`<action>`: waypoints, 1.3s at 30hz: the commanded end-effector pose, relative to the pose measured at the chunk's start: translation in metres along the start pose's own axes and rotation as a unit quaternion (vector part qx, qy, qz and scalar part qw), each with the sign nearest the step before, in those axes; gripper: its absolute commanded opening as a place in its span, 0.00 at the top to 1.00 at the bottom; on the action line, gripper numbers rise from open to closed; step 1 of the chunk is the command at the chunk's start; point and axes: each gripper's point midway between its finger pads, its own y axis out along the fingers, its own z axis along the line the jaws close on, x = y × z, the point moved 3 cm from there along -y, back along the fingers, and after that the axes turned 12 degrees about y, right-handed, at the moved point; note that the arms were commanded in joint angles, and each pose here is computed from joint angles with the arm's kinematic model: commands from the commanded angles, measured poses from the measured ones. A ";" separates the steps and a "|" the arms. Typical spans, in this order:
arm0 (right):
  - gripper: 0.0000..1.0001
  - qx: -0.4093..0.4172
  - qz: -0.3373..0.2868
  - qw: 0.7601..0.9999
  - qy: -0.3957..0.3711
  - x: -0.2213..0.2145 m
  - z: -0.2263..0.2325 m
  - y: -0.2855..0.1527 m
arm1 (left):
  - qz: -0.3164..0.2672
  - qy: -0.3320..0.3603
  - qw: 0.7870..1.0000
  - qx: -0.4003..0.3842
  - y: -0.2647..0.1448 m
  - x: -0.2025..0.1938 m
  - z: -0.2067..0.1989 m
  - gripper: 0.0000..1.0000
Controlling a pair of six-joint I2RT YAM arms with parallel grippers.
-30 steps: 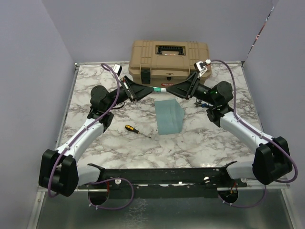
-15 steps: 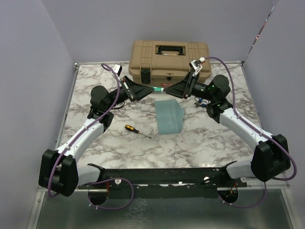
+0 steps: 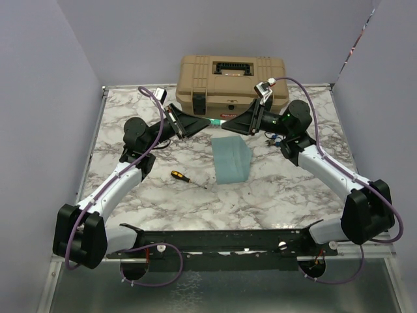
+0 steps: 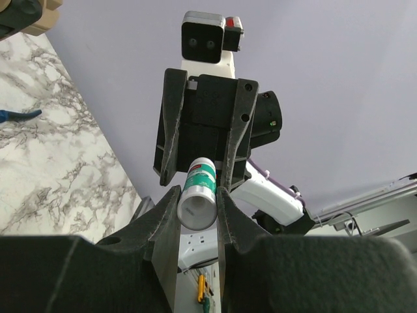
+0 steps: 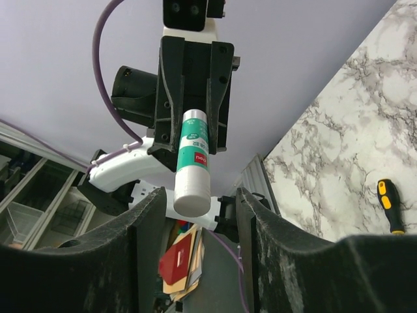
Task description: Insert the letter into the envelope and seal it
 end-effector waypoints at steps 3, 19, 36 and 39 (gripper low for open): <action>0.51 0.016 0.014 1.000 -0.007 0.002 0.005 0.005 | -0.002 0.017 1.000 -0.010 -0.003 -0.002 -0.003 1.00; 0.69 0.035 0.017 0.999 -0.006 0.002 0.012 0.009 | -0.002 0.022 1.000 -0.010 -0.004 -0.004 -0.003 1.00; 0.99 0.017 0.045 0.999 -0.010 -0.007 0.001 0.007 | 0.036 0.014 0.999 -0.019 0.002 -0.017 0.000 0.30; 0.99 0.010 0.049 0.999 -0.010 -0.007 -0.003 0.008 | 0.048 0.006 0.999 -0.022 0.005 -0.023 0.001 0.36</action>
